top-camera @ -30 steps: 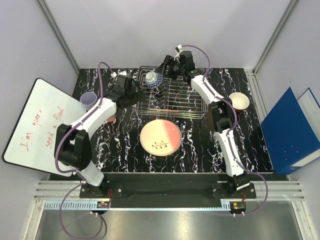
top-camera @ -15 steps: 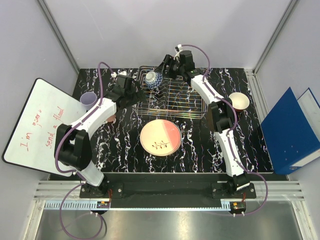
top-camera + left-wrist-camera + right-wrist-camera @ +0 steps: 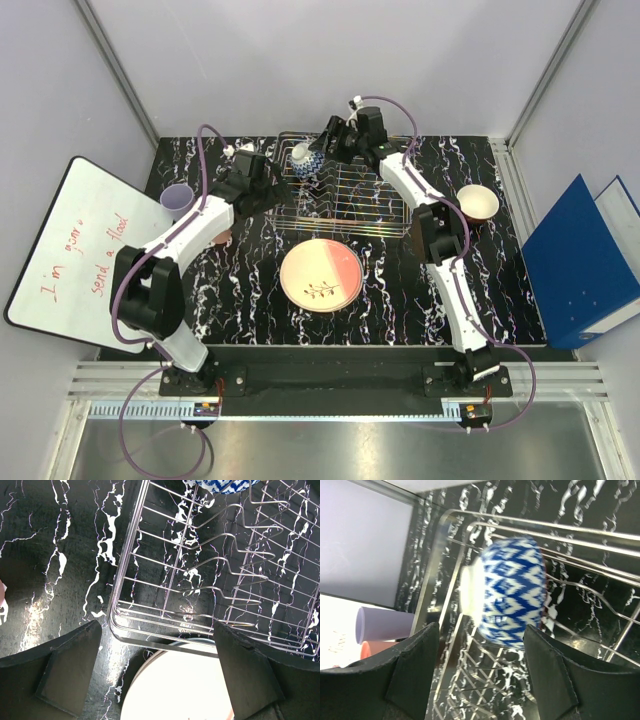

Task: Unload the mixed dishes from the dish rack
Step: Pick up the bowl from the dish rack.

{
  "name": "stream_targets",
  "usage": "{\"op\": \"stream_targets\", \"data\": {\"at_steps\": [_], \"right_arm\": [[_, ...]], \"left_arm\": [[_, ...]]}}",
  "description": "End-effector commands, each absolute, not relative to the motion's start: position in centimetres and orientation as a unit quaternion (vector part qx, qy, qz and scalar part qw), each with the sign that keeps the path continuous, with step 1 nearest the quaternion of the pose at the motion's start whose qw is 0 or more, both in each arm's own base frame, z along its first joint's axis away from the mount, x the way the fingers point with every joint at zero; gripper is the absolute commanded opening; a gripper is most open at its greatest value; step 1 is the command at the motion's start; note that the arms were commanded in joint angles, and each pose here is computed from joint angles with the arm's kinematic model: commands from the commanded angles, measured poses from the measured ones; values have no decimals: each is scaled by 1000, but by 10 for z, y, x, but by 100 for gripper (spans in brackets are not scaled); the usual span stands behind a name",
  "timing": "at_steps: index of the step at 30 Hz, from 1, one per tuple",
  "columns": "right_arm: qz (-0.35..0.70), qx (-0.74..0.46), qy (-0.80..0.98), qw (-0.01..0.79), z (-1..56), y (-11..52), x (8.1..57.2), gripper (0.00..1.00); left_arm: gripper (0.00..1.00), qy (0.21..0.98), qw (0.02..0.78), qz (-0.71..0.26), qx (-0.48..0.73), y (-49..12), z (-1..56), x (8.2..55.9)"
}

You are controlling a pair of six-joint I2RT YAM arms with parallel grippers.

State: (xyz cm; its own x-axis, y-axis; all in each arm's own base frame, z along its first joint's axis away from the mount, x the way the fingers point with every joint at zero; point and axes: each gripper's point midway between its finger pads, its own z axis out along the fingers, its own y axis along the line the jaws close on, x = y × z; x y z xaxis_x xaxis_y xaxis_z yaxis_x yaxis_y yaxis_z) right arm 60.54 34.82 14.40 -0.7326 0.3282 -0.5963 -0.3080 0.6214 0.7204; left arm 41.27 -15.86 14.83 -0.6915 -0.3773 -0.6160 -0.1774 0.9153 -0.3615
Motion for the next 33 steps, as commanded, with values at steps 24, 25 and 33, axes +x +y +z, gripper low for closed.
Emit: {"op": "stream_targets", "data": {"at_steps": [24, 25, 33], "right_arm": [[452, -10, 823, 345, 127, 364, 603, 76], [460, -17, 816, 349, 134, 367, 604, 76], [505, -51, 791, 340, 155, 379, 594, 73]], "left_arm": [[97, 902, 371, -159, -152, -167, 151, 420], [97, 903, 369, -160, -152, -168, 150, 420], [97, 904, 365, -164, -150, -170, 148, 421]]}}
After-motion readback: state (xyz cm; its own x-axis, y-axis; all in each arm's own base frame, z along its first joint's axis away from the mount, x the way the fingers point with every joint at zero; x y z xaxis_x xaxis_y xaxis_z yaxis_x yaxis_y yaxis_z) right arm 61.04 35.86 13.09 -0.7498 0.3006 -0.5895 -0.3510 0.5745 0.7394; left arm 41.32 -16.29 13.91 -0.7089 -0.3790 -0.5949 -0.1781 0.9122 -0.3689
